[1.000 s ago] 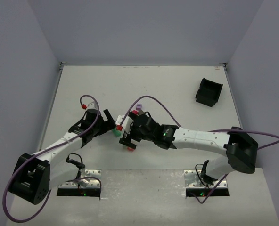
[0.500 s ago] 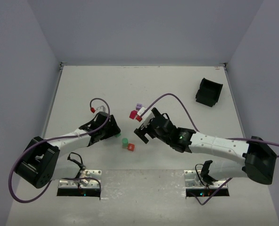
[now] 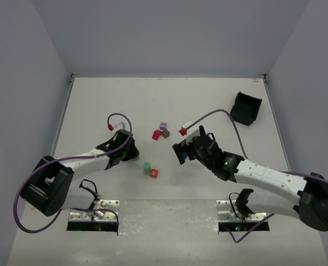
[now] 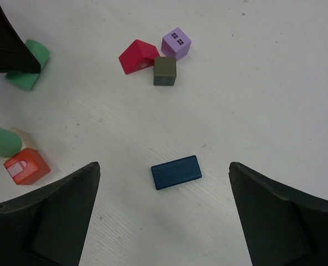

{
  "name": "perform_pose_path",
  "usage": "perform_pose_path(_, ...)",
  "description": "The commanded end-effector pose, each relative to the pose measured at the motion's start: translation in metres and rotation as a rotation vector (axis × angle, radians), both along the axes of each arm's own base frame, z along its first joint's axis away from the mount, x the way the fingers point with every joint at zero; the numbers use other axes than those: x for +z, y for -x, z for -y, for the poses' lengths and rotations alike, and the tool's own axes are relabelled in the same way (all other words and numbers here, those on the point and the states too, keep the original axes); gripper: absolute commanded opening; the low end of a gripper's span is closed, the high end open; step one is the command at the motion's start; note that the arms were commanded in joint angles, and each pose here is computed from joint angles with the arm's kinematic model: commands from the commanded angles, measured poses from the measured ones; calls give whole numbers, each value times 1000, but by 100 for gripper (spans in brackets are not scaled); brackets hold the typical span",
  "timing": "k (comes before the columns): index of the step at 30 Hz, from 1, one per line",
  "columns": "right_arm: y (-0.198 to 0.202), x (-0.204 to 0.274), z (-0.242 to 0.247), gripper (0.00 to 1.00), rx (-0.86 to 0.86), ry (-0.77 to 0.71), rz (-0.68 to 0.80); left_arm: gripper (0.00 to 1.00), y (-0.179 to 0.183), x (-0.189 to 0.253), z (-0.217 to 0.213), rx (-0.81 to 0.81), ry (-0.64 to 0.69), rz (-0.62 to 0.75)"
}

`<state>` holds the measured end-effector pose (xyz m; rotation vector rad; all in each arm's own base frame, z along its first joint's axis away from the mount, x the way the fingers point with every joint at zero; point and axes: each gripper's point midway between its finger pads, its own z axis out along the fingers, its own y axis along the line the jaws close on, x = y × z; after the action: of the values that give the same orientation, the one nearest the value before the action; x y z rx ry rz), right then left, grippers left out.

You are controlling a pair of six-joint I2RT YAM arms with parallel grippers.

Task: Build the wood block tower

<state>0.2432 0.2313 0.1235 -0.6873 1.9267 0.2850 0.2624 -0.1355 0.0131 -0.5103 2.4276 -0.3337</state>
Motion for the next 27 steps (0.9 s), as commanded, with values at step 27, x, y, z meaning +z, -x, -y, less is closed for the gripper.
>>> perform_pose_path(27, 36, 81, -36, 99, 307, -543, -60, 0, 40, 192, 134, -1399, 60, 798)
